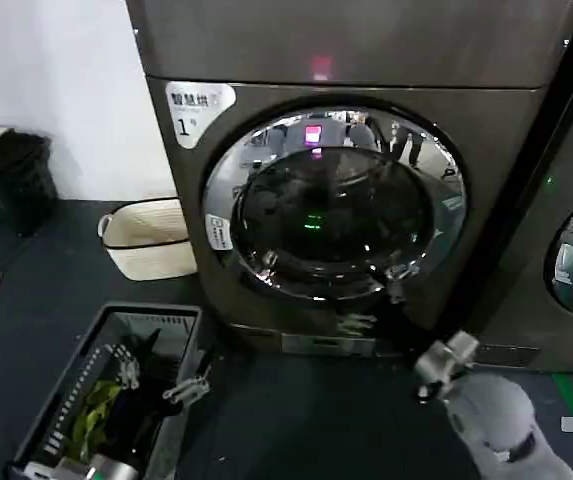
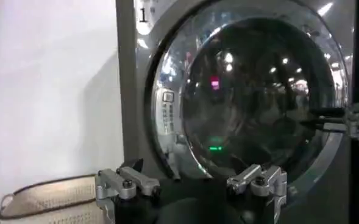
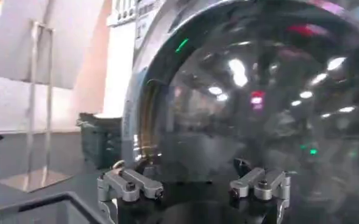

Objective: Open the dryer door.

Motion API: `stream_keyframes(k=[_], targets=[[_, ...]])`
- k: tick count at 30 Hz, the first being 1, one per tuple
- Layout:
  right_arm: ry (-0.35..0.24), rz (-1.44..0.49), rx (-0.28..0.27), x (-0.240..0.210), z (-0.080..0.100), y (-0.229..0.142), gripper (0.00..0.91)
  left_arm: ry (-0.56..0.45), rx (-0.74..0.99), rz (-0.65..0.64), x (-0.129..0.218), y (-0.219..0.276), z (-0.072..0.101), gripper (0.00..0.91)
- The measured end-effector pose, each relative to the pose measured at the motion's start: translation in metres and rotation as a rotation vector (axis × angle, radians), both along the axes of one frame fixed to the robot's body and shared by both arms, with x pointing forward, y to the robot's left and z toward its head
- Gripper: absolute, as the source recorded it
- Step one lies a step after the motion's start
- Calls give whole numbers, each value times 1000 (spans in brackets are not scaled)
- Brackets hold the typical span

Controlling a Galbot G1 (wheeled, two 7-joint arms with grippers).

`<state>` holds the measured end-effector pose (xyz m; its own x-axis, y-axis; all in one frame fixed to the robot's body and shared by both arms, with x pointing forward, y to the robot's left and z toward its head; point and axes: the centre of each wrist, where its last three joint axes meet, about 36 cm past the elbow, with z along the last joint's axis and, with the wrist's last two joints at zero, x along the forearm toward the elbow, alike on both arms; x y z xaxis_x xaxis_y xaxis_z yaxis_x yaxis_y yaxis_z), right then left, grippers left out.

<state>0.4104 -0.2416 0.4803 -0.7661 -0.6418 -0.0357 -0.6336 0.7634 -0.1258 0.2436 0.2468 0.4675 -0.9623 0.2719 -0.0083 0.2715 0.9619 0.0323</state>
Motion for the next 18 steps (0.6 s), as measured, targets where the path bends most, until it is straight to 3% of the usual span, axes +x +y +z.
stream_keyframes(k=[18], targets=[[-27, 87, -14, 46, 25, 60, 907, 11, -5, -7, -2, 0, 1, 907]])
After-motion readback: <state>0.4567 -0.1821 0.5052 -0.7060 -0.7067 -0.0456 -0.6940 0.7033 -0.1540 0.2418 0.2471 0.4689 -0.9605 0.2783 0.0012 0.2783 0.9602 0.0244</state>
